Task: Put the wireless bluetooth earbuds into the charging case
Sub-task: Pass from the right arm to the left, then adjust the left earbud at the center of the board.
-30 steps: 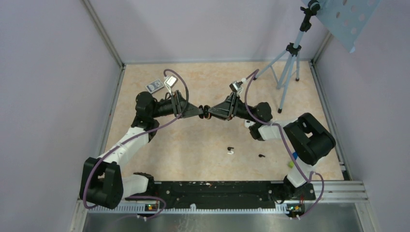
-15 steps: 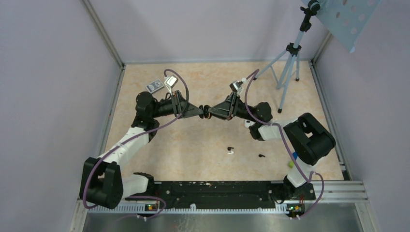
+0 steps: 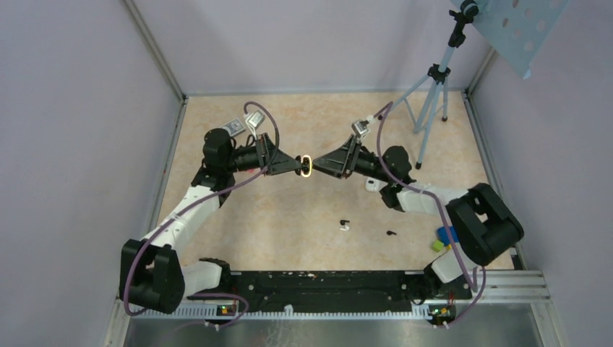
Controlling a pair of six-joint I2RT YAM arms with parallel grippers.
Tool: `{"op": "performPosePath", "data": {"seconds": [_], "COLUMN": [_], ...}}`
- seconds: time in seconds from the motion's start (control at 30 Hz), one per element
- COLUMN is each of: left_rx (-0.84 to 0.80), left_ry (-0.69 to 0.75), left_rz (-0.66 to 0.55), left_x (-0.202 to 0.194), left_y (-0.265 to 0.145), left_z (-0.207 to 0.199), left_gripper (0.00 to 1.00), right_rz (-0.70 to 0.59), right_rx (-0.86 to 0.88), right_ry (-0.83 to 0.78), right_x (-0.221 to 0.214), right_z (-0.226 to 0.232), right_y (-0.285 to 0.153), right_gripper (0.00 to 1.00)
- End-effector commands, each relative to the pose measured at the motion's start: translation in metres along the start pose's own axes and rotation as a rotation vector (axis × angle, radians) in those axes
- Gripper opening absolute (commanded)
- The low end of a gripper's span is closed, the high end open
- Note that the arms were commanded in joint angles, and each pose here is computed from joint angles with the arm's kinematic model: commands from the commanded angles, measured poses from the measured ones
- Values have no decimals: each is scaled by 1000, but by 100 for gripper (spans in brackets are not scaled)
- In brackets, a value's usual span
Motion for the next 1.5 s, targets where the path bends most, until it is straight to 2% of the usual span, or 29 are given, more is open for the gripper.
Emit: {"op": "performPosePath", "data": {"seconds": [0.0, 0.17, 0.3, 0.5, 0.6, 0.67, 0.8, 1.17, 1.47], "left_rx": [44, 103, 49, 93, 106, 115, 123, 168, 131], "left_ry": [41, 22, 7, -15, -35, -49, -65, -66, -58], "left_rz": [-17, -6, 105, 150, 140, 131, 112, 60, 74], "left_x": [5, 2, -10, -21, -24, -25, -25, -20, -18], "left_y": [-11, -21, -23, -27, -26, -26, -25, -23, -19], "left_z": [-2, 13, 16, 29, 35, 39, 42, 48, 49], "left_gripper": [0, 0, 0, 0, 0, 0, 0, 0, 0], "right_rz": [-64, -94, -57, 62, 34, 25, -2, 29, 67], "right_rx": [-255, -643, -987, -1170, -1330, -1407, -1476, -1590, -1537], "right_ry": [-126, -258, -348, -235, -160, -131, -109, -20, 28], "right_x": [13, 20, 11, -36, -48, -51, -54, -82, -100], "right_z": [-13, -27, -45, -54, -56, -54, -56, -73, -95], "right_y": [-17, -54, -106, -155, -180, -192, -203, -232, -231], "right_gripper": [67, 69, 68, 57, 43, 40, 36, 35, 30]}}
Point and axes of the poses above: each gripper's point midway between its finger pads, its own y axis out along the fingers, its own z axis along the line the jaws close on, x = y × z, the point moved 5 cm from there along -y, back along the fingers, and after that the axes turned 3 degrees about -y, right-handed, at the moved point
